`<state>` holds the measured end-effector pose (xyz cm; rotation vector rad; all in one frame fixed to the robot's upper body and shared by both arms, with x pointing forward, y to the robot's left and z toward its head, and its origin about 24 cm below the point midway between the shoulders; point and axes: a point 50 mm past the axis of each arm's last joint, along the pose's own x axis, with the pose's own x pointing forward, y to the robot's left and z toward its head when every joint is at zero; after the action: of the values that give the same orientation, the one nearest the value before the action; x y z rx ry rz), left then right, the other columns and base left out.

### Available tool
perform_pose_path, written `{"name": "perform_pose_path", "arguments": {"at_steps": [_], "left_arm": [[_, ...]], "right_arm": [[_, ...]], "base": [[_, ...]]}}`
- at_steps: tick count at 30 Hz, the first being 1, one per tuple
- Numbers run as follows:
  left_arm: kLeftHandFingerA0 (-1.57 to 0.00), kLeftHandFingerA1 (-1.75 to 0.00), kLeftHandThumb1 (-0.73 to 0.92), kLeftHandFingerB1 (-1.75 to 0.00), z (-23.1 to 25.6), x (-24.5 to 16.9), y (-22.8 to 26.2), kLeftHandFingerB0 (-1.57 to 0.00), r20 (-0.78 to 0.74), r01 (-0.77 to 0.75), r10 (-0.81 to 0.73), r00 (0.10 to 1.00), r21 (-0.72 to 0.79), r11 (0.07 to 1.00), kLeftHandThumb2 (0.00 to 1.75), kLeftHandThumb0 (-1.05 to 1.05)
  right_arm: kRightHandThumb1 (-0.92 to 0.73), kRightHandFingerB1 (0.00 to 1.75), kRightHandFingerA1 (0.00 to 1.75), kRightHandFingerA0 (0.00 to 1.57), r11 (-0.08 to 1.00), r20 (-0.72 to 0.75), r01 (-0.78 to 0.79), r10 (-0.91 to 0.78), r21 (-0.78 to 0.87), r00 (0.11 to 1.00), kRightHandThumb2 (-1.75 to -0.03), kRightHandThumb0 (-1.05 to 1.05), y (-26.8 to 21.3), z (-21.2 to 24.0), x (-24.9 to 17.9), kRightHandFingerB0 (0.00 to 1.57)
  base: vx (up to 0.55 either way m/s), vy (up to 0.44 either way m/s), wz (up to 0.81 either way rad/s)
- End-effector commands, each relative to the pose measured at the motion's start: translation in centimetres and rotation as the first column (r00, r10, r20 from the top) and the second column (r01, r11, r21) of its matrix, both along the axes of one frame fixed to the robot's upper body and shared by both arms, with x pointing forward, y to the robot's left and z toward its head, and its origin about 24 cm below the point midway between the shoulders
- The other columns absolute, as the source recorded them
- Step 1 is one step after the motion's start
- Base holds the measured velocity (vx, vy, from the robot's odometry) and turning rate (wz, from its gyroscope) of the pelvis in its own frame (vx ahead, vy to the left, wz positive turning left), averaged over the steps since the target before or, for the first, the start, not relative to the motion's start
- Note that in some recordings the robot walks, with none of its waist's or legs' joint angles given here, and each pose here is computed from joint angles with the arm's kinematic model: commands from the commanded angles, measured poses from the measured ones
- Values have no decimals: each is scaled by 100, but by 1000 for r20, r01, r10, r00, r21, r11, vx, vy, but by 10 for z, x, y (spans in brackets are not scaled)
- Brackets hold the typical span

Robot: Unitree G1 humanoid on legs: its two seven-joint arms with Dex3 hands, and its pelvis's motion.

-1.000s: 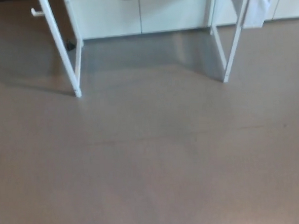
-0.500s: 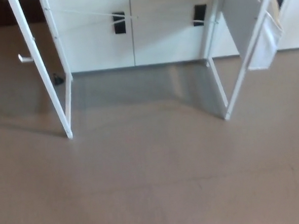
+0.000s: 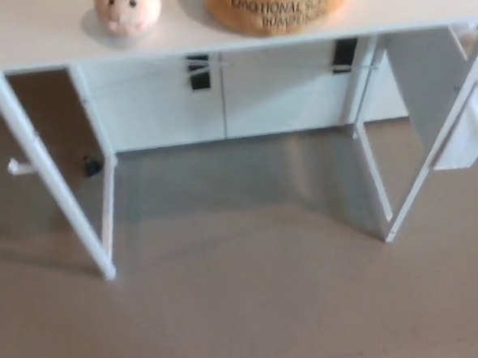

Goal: The robot walks towards a table in front, picks a dumpling toy with left hand and puts it in an orange round plate

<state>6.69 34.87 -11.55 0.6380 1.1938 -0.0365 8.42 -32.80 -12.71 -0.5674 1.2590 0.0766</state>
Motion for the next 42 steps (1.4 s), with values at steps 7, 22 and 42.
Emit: {"name": "perform_pose_path", "arguments": {"at_steps": [7,22,42], "left_arm": [[-58,-41,68,-33,5,3,6,-34,-6,36,-36,999,-3,999,60,-37],[-53,-52,57,-44,5,2,5,-32,-11,58,-58,998,-12,998,80,-45],[-56,-40,68,-34,4,-5,4,-39,-39,99,-100,994,-8,995,60,-39]], "right_arm": [[-71,38,48,64,1000,-21,-4,4,-8,1000,-62,-39,0,-2,-6,48],[-72,39,47,64,1000,-46,-7,6,-6,999,-62,-40,1,-4,-15,49],[-69,40,47,64,1000,-63,9,-9,7,998,-61,-39,3,-6,-30,52]], "base": [[383,165,-10],[206,-59,8],[118,26,1]]}}
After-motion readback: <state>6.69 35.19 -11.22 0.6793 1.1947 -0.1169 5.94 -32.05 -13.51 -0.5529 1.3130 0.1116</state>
